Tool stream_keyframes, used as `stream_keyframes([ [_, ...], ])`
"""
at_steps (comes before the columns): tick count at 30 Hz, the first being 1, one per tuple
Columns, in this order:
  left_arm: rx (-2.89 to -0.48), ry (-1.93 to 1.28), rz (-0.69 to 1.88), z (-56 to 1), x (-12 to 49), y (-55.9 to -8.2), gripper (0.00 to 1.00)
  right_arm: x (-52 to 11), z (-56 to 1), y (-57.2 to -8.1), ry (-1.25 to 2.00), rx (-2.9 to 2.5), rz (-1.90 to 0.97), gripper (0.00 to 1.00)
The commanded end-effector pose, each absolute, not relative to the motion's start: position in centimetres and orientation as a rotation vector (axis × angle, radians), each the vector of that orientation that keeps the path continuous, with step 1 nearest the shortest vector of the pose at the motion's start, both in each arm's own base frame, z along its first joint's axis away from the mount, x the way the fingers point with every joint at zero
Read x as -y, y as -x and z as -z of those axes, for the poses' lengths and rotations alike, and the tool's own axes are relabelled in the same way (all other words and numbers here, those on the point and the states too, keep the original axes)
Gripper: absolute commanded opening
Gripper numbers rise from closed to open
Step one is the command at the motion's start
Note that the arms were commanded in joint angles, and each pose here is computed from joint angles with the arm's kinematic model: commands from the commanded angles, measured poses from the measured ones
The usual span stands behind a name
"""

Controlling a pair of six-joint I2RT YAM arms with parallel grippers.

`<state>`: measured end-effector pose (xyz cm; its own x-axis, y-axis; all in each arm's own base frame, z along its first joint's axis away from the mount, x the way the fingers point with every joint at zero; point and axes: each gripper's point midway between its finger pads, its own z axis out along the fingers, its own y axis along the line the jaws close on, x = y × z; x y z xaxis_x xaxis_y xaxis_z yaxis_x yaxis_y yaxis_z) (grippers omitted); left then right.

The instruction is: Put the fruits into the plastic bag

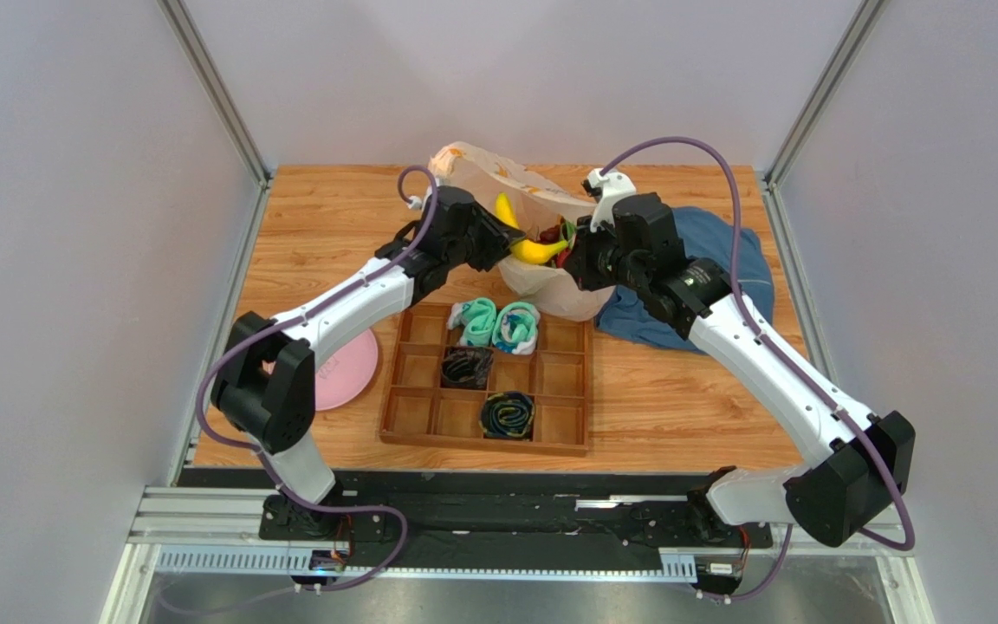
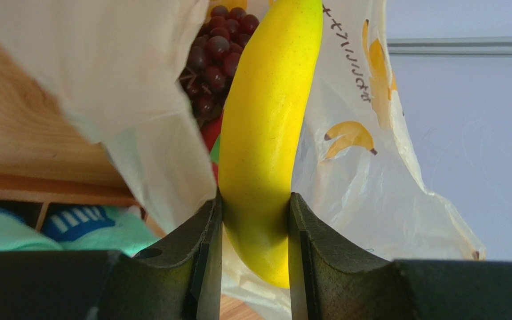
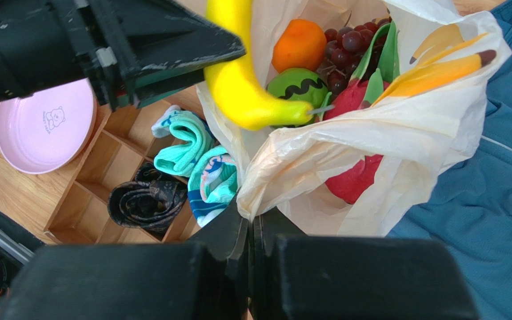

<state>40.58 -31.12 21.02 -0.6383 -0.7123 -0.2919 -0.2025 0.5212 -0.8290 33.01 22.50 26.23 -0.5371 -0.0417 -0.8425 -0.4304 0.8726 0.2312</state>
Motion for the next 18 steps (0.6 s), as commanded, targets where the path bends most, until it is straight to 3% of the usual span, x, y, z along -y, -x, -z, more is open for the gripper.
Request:
stream_keyframes([
  [1,-2.081,0.704,1.108,-23.6,32.9,-42.8,0.23,-22.6,-28.7,-33.2,0.339,-2.015,-0.533,0.04],
  [8,-2.115,0.637,1.104,-23.6,34.2,-44.0,0.39,-22.5,-28.9,-33.3,0.337,-2.016,-0.524,0.04],
  [10,-2.13,0.612,1.093,-23.5,34.4,-44.1,0.49,-22.5,-28.7,-33.3,0.338,-2.021,-0.524,0.04],
  [11,-2.135,0.584,1.089,-23.5,34.5,-44.0,0.67,-22.5,-28.7,-33.3,0.337,-2.021,-0.523,0.04],
  [14,-2.136,0.529,1.071,-24.0,34.4,-44.1,0.71,-22.5,-28.7,-33.4,0.34,-2.02,-0.521,0.04],
  [17,-2.121,0.47,1.058,-24.7,34.3,-43.9,0.87,-22.6,-28.7,-33.3,0.341,-2.022,-0.524,0.04],
  [18,-2.113,0.454,1.054,-25.1,34.2,-43.9,0.87,-22.6,-28.7,-33.3,0.339,-2.021,-0.526,0.04],
])
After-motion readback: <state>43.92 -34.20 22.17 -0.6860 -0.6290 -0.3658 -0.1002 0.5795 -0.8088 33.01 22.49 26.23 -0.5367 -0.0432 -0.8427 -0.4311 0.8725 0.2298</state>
